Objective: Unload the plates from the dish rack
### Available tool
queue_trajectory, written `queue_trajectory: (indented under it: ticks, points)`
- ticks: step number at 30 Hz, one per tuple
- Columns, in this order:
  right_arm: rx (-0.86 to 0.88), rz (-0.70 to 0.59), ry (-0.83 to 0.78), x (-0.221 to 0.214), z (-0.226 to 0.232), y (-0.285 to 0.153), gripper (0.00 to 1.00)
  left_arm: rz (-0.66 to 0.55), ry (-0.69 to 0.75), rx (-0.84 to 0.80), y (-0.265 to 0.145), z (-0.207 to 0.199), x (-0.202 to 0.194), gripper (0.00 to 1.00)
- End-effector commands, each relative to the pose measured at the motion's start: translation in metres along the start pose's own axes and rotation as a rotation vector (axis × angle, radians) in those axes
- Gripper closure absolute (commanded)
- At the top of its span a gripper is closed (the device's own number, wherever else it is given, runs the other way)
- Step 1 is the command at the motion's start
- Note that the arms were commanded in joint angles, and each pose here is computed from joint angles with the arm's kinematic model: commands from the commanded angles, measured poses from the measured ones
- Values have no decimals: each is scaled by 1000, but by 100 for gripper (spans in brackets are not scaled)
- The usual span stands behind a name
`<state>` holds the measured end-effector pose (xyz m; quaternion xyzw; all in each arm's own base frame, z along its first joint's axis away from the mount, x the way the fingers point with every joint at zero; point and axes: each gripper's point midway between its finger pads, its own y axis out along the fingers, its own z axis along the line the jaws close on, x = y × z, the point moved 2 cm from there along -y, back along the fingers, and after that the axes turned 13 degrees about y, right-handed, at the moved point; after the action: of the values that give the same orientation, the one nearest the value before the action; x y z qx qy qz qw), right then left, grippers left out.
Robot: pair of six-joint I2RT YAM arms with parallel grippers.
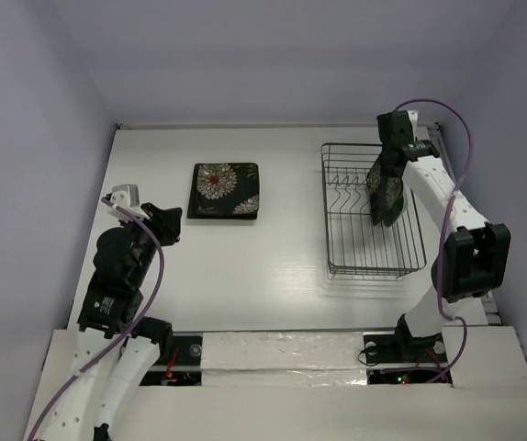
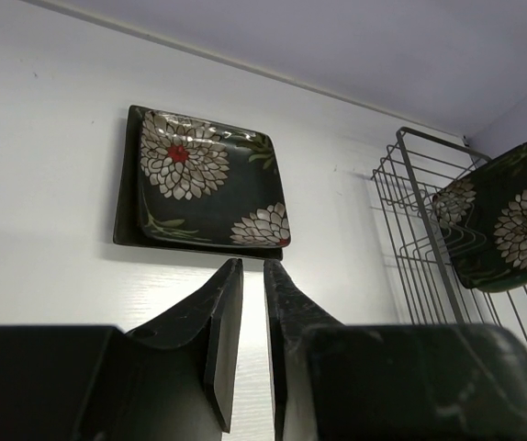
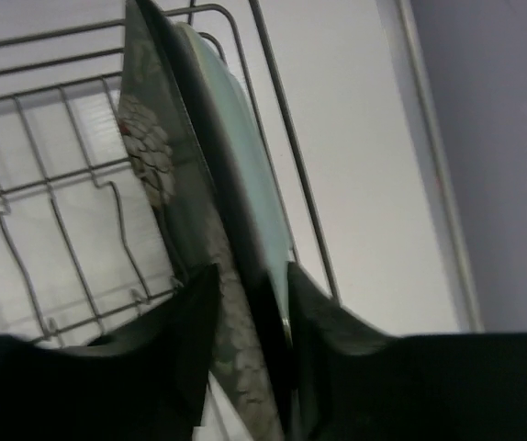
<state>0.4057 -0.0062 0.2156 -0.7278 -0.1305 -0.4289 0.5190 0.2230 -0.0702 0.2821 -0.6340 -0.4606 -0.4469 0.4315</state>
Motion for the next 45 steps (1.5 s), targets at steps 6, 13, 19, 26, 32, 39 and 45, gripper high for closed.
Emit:
queue_trajectory:
  ticks: [6, 13, 19, 26, 32, 39, 45]
  points:
    - [1, -74, -3, 34, -3, -14, 87, -26, 6, -9, 2, -2, 6, 87]
    - [20, -190, 17, 66, -22, -60, 100, -24, 8, -13, 2, -2, 5, 86]
    - [85, -285, 79, 90, -29, -107, 100, -27, 5, -14, 2, -2, 5, 86]
    - [404, -421, 231, 119, -12, -194, 100, -30, 4, -15, 1, -3, 6, 86]
    - [843, -417, 381, 112, 71, -238, 100, -31, 3, -15, 1, -3, 6, 85]
    - [1316, -236, 650, 91, 196, -273, 100, -33, 3, -6, 1, -1, 6, 86]
    - [1347, -40, 743, 53, 295, -243, 100, -33, 3, -6, 1, 0, 6, 86]
